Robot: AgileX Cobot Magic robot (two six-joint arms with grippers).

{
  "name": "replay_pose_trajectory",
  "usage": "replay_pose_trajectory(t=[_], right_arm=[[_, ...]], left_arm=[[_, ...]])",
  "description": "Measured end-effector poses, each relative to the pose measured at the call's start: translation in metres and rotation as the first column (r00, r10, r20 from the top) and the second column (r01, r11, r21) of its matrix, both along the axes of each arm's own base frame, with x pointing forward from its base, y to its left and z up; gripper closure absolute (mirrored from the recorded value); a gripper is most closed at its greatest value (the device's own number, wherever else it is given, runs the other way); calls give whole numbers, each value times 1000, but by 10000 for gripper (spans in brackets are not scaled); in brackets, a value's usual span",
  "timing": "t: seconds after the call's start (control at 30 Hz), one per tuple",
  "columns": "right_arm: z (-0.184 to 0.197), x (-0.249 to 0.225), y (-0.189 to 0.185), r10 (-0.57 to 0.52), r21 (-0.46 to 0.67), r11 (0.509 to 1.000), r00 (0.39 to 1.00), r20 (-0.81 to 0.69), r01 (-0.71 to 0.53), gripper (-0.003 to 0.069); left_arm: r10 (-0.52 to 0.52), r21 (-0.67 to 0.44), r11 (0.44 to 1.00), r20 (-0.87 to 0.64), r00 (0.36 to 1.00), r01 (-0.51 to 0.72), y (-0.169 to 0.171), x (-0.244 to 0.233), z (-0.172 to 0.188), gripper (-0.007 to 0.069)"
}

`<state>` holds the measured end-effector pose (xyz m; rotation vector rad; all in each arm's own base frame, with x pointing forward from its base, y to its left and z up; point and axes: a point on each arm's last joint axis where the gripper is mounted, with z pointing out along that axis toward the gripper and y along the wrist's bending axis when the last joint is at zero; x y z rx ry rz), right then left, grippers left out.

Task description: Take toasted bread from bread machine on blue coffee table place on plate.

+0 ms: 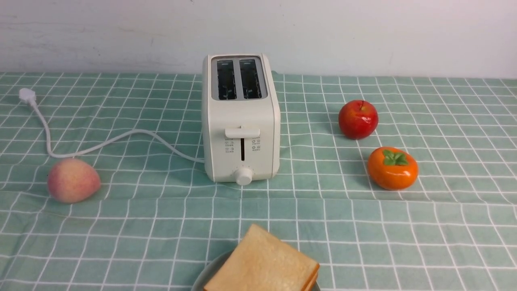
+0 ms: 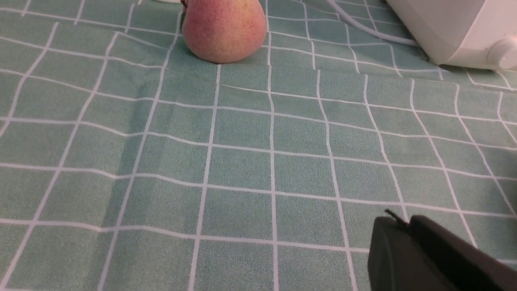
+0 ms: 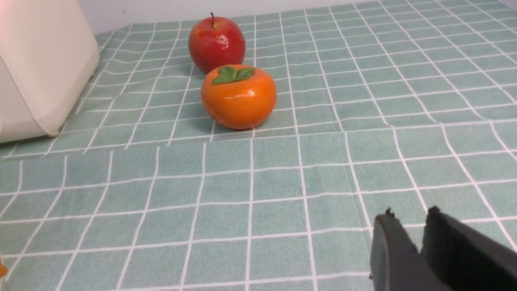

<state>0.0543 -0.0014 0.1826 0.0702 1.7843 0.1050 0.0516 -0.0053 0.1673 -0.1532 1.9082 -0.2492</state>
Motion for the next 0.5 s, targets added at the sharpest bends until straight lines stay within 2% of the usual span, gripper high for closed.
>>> replay_pose_trajectory(t=[0.5], right_arm=[[-6, 0, -1, -6, -3, 1000, 1000, -31, 6, 517]], left_arm=[[0, 0, 1000, 0, 1000, 0, 0, 0, 0, 570]])
